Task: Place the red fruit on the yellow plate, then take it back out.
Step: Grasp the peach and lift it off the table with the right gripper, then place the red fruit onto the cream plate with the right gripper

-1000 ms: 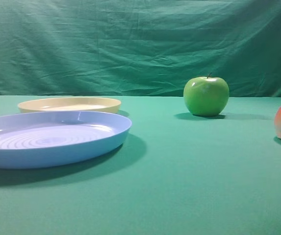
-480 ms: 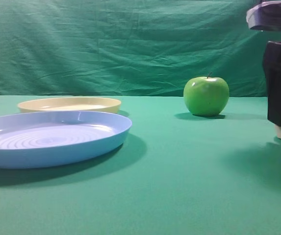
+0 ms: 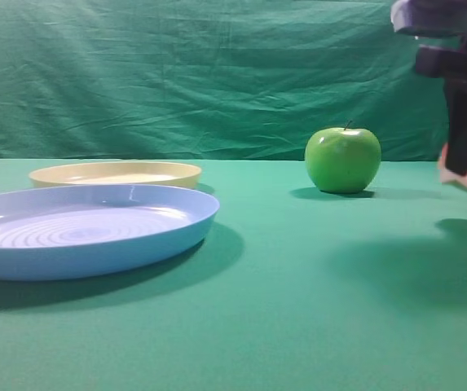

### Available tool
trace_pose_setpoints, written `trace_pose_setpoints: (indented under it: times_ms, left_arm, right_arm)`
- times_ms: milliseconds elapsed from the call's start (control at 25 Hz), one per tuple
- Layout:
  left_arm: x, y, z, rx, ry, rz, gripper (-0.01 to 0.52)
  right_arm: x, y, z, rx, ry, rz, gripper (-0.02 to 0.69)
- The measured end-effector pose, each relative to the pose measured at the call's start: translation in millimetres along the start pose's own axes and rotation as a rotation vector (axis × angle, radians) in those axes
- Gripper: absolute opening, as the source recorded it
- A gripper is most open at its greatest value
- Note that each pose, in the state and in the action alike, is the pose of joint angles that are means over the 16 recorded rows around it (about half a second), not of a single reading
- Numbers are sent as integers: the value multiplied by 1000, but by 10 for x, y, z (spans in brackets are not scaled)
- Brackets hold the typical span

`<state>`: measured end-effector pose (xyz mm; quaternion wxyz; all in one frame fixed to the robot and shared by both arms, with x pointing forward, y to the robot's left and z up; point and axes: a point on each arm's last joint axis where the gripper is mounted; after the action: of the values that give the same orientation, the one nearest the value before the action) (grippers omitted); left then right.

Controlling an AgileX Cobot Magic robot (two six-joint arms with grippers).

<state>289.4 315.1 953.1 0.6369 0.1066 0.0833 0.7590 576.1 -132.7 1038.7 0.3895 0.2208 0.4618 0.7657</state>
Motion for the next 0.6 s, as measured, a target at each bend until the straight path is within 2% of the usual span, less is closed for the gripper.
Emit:
trace_pose_setpoints:
  times_ms: [280, 600]
  left_arm:
    - [0, 0, 0, 0, 0, 0, 0]
    - [0, 0, 0, 0, 0, 0, 0]
  right_arm:
    - [461, -72, 673, -96, 164, 57, 178]
    - [1059, -614, 1109, -138, 300, 128, 178]
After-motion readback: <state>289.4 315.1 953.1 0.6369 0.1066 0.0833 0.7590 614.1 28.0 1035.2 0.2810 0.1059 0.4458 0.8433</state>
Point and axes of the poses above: a point on each arm's last joint axis where the gripper is mounted, y pointing back along that axis away from the gripper, x along the wrist's bending axis when the last joint is at zero, z = x × y, and after that the axes turned 3 degrees about -y, right-handed
